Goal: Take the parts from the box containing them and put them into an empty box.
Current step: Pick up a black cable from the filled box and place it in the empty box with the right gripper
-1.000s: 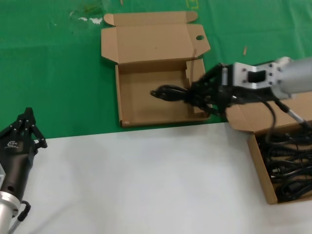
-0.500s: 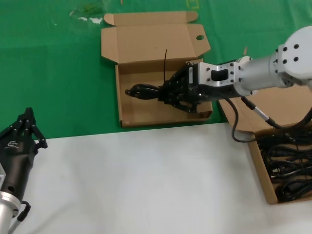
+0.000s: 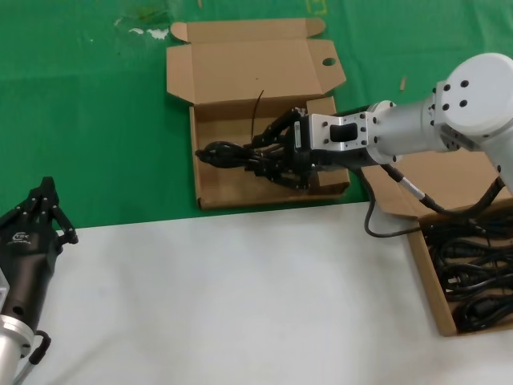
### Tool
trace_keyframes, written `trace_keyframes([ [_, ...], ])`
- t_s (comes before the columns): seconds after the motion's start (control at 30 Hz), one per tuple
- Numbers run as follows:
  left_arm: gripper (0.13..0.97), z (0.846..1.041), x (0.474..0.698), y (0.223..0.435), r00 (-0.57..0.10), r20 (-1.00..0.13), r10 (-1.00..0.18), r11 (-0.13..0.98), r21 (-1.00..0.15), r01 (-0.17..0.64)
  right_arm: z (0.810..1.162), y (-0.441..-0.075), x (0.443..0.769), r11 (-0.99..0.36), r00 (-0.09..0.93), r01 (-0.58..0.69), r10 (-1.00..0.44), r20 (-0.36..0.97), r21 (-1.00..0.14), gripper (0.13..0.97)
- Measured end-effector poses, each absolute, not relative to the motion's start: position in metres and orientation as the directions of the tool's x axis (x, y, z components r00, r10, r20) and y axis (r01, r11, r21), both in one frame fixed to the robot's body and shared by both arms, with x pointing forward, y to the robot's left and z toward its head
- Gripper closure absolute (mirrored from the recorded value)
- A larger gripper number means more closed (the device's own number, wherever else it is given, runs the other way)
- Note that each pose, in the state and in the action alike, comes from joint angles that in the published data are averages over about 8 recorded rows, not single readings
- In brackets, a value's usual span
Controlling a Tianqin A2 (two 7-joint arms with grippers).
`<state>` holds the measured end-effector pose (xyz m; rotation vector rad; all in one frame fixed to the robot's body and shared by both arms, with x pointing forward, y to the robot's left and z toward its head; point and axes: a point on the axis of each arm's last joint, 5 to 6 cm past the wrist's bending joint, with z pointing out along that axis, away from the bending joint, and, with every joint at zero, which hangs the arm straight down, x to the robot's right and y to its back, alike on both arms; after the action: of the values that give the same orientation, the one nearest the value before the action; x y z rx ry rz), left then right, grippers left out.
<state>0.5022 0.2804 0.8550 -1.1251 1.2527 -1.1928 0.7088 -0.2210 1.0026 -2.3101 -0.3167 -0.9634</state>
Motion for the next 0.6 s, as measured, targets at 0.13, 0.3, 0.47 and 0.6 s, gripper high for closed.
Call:
trace_keyframes([
  [0.13, 0.957, 0.855, 0.502, 0.28, -0.035, -0.071, -0.997, 0.07, -0.997, 0.022, 1.001, -0.221, 0.708, -0.783, 0.702, 0.434, -0.016, 0.712, -0.446, 0.824],
  [0.3, 0.957, 0.855, 0.502, 0.28, -0.035, -0.071, -0.997, 0.07, -0.997, 0.022, 1.0, -0.223, 0.705, -0.777, 0.698, 0.435, -0.027, 0.716, -0.454, 0.777],
  [0.47, 0.957, 0.855, 0.502, 0.28, -0.035, -0.071, -0.997, 0.07, -0.997, 0.022, 1.007, -0.225, 0.696, -0.759, 0.683, 0.441, -0.062, 0.728, -0.479, 0.707],
  [0.6, 0.957, 0.855, 0.502, 0.28, -0.035, -0.071, -0.997, 0.07, -0.997, 0.022, 1.016, -0.227, 0.682, -0.729, 0.658, 0.452, -0.116, 0.744, -0.513, 0.641],
])
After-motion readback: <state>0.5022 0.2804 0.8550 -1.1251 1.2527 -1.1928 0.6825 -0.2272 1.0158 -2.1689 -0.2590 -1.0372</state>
